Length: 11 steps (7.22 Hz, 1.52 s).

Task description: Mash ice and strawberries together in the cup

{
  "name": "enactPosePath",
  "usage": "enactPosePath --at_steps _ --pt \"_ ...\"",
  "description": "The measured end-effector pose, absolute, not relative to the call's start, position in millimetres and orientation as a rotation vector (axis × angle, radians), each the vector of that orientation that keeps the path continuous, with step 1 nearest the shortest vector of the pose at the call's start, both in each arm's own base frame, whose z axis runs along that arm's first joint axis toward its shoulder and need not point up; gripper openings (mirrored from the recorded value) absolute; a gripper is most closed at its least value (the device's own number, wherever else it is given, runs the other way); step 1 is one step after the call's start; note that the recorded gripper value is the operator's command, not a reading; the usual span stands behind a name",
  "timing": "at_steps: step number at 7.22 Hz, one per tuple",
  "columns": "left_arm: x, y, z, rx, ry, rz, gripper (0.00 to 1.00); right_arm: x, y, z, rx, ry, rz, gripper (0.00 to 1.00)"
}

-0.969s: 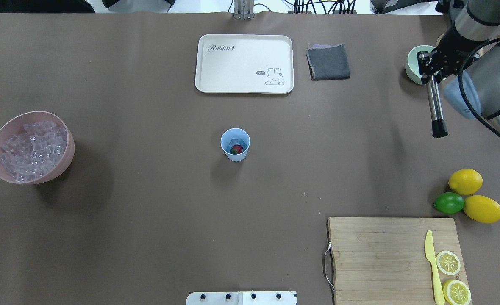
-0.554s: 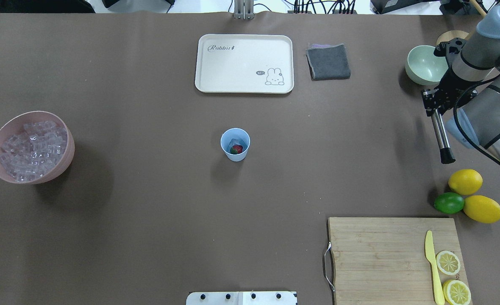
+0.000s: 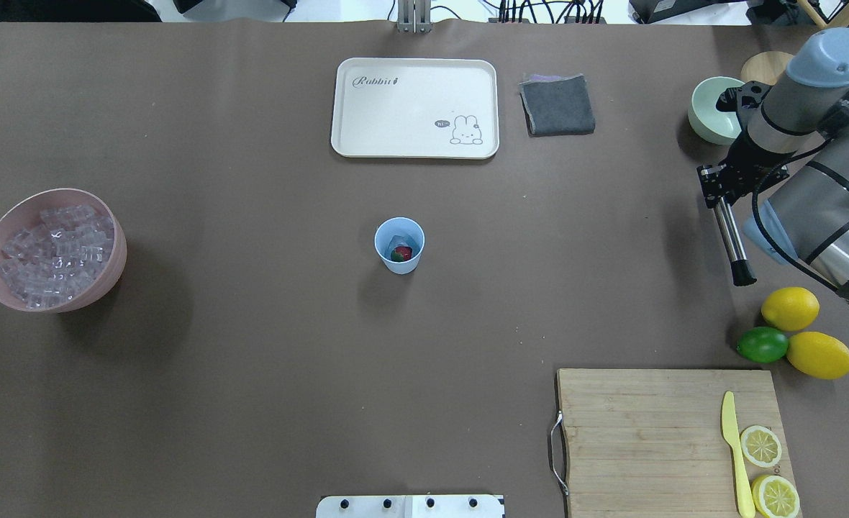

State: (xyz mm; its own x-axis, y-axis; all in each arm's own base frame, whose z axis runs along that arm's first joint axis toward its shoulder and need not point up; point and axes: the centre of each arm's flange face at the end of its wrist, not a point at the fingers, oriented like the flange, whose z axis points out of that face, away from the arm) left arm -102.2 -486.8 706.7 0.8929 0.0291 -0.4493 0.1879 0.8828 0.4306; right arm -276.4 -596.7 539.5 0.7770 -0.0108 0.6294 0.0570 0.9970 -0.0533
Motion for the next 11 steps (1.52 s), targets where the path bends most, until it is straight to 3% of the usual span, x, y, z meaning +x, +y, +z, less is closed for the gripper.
enactPosePath --at_steps 1,2,3,8,11 --pt "-101 -489 706 0.486 0.465 -0.083 0.98 -280 -600 540 -0.075 -0.680 -0.037 0.00" --pt "-100 -491 706 0.486 0.465 -0.082 0.98 -281 -602 541 -0.077 -0.679 -0.036 0.46" --pt "-99 -491 706 0.485 0.465 -0.082 0.98 -282 -603 541 -0.079 -0.679 -0.035 0.99" --pt "-99 -494 704 0.490 0.466 -0.079 0.98 -266 -609 532 -0.034 -0.712 -0.015 1.00" --pt "-96 -499 692 0.485 0.495 -0.071 0.98 -138 -620 525 0.005 -0.768 -0.035 1.00"
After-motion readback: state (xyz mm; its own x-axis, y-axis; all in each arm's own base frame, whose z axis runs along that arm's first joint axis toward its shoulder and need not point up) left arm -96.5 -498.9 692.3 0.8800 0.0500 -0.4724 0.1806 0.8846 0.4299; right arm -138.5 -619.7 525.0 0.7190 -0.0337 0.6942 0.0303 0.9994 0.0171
